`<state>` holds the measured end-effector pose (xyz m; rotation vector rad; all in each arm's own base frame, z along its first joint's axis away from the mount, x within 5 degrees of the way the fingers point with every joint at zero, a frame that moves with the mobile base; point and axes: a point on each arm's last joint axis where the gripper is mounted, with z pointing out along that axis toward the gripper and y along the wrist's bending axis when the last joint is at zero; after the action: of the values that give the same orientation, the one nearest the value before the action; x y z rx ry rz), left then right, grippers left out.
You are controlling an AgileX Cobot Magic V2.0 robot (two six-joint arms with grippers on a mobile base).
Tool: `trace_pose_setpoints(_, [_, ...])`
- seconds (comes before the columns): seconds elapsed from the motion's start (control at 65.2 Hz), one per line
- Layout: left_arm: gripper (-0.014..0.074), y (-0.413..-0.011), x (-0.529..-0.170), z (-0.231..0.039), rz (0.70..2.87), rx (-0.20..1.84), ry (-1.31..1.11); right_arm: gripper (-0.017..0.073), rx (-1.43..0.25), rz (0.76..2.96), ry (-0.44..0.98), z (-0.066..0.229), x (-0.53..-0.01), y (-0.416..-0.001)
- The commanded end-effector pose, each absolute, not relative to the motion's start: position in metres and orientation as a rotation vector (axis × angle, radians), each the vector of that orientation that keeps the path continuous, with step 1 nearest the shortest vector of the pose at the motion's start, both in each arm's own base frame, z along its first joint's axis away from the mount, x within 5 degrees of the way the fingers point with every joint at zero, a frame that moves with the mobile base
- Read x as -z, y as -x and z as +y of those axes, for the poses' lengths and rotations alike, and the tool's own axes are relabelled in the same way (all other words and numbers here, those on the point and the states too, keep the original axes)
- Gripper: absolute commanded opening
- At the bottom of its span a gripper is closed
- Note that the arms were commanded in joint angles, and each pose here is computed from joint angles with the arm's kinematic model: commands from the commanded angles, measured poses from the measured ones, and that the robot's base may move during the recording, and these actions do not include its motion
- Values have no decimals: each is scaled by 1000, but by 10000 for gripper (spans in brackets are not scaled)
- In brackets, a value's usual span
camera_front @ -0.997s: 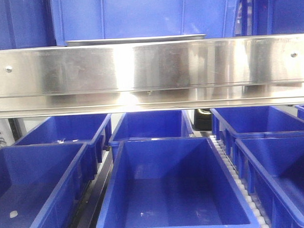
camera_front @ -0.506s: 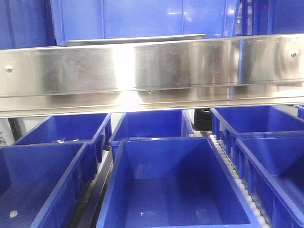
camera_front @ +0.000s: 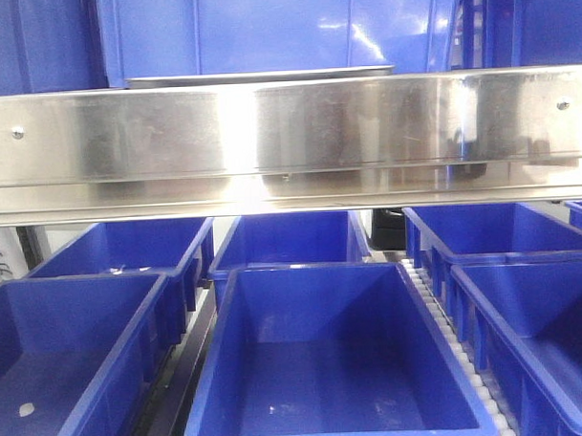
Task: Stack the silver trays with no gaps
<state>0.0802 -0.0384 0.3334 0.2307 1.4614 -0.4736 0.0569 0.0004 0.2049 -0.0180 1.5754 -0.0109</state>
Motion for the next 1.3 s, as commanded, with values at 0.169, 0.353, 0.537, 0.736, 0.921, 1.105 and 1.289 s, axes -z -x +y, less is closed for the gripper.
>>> trace_pose_setpoints(0.169, [3, -79, -334, -39, 1442, 476, -241, -15, -14, 1559, -17, 0, -206, -56])
trace_pose_setpoints(0.353, [3, -79, -334, -39, 1442, 476, -241, -15, -14, 1557, -17, 0, -206, -56])
trace_pose_setpoints(0.537, [3, -79, -334, -39, 1442, 476, -241, -15, -14, 1557, -17, 0, -206, -56])
trace_pose_setpoints(0.736, [3, -79, -334, -39, 1442, 476, -241, -15, -14, 1557, -17, 0, -206, -56])
trace_pose_setpoints(0.921, [3, -79, -334, -39, 1451, 473, -240, -15, -14, 1557, -17, 0, -206, -56])
trace_pose_setpoints(1.105, [3, -77, -330, -28, 1425, 306, -232, -15, -14, 1557, -17, 0, -206, -56])
trace_pose_setpoints(1.289, [3, -71, -311, -10, 1390, 60, -153, -15, -14, 1557, -17, 0, -206, -56])
